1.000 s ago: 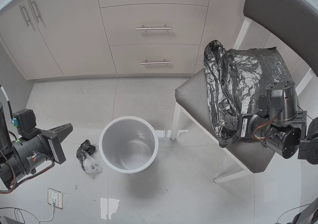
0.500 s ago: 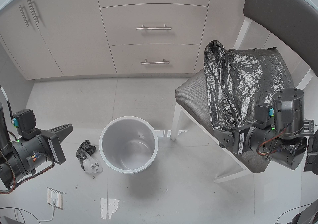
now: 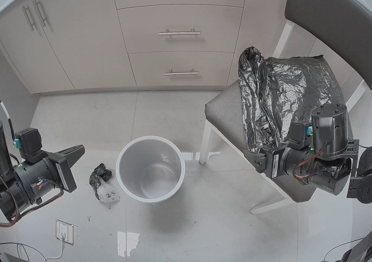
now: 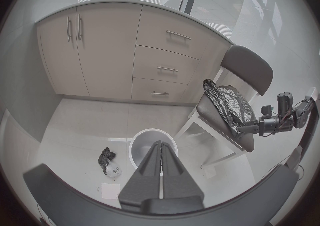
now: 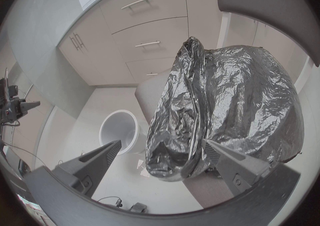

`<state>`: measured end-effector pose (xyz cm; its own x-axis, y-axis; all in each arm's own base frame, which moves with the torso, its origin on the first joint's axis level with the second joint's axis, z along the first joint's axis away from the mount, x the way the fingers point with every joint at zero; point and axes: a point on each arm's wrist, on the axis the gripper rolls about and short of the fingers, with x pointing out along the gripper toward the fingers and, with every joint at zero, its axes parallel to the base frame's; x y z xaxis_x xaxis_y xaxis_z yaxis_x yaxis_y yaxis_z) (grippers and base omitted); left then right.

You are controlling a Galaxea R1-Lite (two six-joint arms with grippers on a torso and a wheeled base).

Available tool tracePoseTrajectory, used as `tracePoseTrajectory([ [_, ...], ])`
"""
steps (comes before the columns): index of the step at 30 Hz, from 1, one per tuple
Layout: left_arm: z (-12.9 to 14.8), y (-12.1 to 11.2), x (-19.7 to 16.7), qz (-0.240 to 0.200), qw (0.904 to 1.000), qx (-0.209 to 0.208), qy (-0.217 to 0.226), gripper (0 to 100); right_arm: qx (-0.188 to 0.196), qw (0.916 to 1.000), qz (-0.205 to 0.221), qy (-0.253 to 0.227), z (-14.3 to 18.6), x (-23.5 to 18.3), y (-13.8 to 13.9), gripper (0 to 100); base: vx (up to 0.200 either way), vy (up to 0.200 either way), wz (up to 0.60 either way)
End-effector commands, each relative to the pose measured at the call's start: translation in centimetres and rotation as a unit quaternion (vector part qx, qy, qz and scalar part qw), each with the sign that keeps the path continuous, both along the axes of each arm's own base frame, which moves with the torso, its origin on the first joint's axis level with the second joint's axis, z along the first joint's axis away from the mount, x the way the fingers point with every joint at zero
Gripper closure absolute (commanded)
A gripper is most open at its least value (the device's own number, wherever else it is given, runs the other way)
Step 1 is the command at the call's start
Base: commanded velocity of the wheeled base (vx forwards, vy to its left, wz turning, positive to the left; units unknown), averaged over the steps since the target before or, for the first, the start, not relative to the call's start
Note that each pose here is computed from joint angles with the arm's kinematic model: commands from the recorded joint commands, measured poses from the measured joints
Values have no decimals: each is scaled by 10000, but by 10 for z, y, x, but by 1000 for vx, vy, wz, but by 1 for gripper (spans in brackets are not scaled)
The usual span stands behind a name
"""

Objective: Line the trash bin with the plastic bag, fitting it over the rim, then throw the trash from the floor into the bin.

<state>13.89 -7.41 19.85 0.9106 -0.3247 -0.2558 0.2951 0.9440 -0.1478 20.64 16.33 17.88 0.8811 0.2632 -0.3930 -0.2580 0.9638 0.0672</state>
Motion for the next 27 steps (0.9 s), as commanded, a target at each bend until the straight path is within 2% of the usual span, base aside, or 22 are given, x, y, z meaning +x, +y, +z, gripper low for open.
tracePoseTrajectory([
  [1, 0, 0, -1, 1, 10000, -8, -13, 100, -75, 9999, -102, 68, -10, 10, 2, 0, 0, 0, 0],
  [8, 0, 0, -1, -7, 10000, -10, -12, 100, 25, 9995, -296, -84, -11, 23, 0, 0, 0, 0, 0],
  [13, 0, 0, -1, 1, 10000, -8, -13, 100, 41, 9985, -541, -109, -9, 28, -13, 0, 0, 0, 0],
  [27, 1, -2, -2, -93, 10000, -7, -21, 100, 10, 9977, -669, -53, -13, 22, -25, 0, 0, 0, 0],
])
